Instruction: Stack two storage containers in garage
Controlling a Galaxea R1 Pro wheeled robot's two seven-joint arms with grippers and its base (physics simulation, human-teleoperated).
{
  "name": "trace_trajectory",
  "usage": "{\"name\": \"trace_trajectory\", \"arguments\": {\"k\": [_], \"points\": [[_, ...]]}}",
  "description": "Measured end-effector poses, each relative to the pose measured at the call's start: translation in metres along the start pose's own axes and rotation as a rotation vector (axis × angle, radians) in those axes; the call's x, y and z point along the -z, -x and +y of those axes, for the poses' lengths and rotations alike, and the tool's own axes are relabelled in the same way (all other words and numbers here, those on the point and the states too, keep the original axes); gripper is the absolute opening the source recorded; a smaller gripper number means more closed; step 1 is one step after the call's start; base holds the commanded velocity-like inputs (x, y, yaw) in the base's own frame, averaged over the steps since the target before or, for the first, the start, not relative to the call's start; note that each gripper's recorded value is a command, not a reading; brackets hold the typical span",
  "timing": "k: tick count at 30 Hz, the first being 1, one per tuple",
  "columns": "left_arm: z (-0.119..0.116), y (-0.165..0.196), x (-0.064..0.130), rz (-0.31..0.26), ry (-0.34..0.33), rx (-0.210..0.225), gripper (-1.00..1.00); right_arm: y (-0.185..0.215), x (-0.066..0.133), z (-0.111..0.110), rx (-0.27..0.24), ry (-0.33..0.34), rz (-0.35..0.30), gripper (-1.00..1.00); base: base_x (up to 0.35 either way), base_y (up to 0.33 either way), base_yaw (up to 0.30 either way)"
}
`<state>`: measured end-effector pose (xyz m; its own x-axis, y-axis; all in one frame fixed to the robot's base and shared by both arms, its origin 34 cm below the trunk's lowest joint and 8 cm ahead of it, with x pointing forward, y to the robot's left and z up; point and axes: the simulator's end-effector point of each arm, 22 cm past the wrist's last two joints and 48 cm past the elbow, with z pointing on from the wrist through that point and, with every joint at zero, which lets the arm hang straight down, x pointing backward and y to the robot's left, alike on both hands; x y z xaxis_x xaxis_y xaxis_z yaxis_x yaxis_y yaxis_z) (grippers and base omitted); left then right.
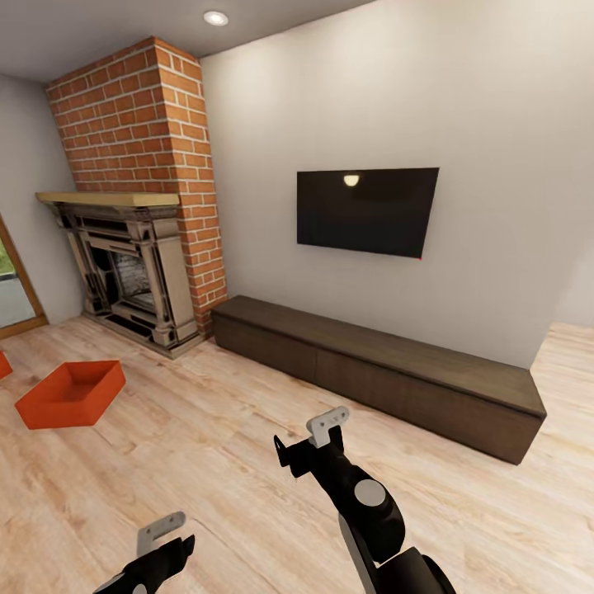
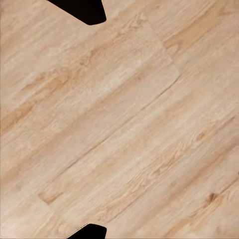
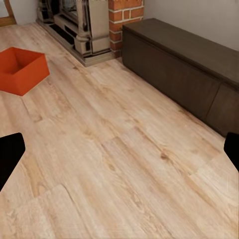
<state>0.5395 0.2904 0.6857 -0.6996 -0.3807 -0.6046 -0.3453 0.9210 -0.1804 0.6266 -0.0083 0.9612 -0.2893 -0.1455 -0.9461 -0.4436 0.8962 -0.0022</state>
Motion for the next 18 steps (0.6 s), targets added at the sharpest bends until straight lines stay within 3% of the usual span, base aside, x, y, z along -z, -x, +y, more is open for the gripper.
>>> {"name": "trace_trajectory", "arguments": {"k": [18], "points": [[0.0,0.0,0.0,0.0,0.0,0.0,1.0,0.0012,0.0,0.0019,0.001,0.005,-0.005,1.0,0.337,0.0,0.0]]}}
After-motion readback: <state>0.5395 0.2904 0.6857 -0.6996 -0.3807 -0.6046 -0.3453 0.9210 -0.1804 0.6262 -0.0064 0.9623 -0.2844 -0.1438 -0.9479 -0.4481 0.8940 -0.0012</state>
